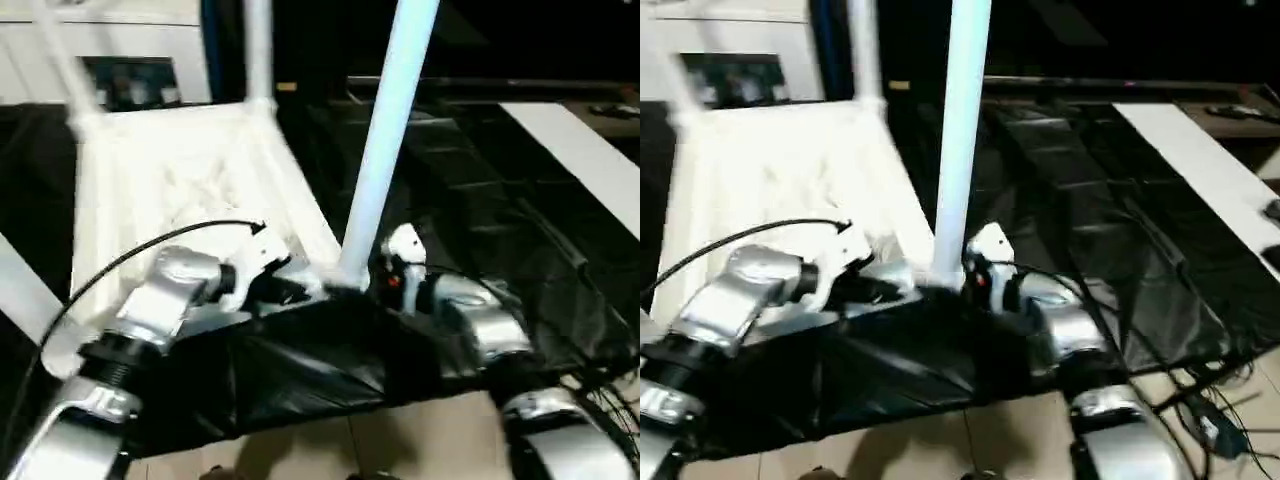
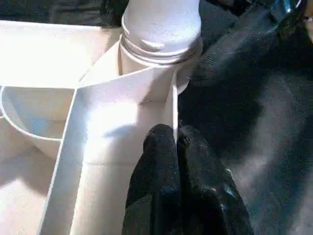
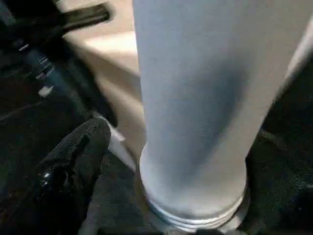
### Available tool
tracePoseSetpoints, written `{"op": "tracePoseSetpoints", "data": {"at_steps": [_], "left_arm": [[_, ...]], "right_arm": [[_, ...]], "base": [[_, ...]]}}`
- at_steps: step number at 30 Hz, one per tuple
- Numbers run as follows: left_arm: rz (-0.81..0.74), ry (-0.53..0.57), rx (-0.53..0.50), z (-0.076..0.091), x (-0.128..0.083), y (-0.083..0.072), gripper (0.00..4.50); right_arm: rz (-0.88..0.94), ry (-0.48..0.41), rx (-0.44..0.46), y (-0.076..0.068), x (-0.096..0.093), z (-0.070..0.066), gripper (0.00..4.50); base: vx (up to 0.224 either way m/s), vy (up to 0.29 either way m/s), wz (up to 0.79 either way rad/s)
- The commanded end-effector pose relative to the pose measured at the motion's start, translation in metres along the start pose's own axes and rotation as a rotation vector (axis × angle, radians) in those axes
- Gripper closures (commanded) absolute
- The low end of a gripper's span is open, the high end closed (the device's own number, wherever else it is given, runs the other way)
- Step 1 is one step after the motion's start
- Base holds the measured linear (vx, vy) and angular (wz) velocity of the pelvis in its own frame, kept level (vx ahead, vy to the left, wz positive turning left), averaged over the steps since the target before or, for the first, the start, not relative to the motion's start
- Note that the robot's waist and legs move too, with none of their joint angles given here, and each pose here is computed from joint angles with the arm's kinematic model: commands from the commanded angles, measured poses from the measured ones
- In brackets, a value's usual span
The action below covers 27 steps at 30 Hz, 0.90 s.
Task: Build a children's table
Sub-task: Rotate leg to tighten
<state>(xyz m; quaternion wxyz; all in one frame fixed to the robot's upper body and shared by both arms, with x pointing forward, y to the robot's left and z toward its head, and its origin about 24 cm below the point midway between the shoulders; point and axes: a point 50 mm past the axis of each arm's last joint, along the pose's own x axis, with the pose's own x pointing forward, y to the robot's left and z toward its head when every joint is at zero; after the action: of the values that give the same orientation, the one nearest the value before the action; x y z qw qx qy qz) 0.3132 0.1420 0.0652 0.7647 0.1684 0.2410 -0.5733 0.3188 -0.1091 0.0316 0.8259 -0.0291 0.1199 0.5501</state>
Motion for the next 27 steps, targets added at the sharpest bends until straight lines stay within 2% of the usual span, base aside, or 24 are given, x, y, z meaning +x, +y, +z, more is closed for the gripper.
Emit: {"op": "tracePoseSetpoints", "data": {"at_steps": [1, 3, 6, 12, 22, 27], "left_arm": [[-0.115, -0.043, 0.064, 0.012, 0.003, -0.007, 4.50], [-0.142, -0.036, 0.072, 0.012, 0.001, -0.008, 4.50], [-0.190, -0.025, 0.091, 0.012, -0.003, -0.010, 4.50], [-0.212, -0.013, 0.101, 0.010, -0.007, -0.008, 4.50], [-0.218, -0.008, 0.081, 0.006, -0.011, -0.007, 4.50], [-0.171, -0.010, 0.056, 0.005, -0.009, -0.005, 4.50]], "right_arm": [[0.153, 0.049, -0.062, 0.005, -0.002, 0.004, 0.07], [0.178, 0.069, -0.067, 0.003, -0.006, 0.004, 0.07], [0.221, 0.104, -0.058, -0.001, -0.013, 0.007, 0.43], [0.281, 0.147, -0.041, -0.003, -0.015, 0.008, 0.80], [0.337, 0.136, 0.021, 0.004, -0.011, 0.003, 1.54], [0.275, 0.095, 0.061, 0.006, -0.010, -0.003, 1.83]], "base": [[0.000, 0.000, 0.00], [0.000, 0.000, 0.00], [0.000, 0.000, 0.00], [0.000, 0.000, 0.00], [0.000, 0.000, 0.00], [0.000, 0.000, 0.00]]}}
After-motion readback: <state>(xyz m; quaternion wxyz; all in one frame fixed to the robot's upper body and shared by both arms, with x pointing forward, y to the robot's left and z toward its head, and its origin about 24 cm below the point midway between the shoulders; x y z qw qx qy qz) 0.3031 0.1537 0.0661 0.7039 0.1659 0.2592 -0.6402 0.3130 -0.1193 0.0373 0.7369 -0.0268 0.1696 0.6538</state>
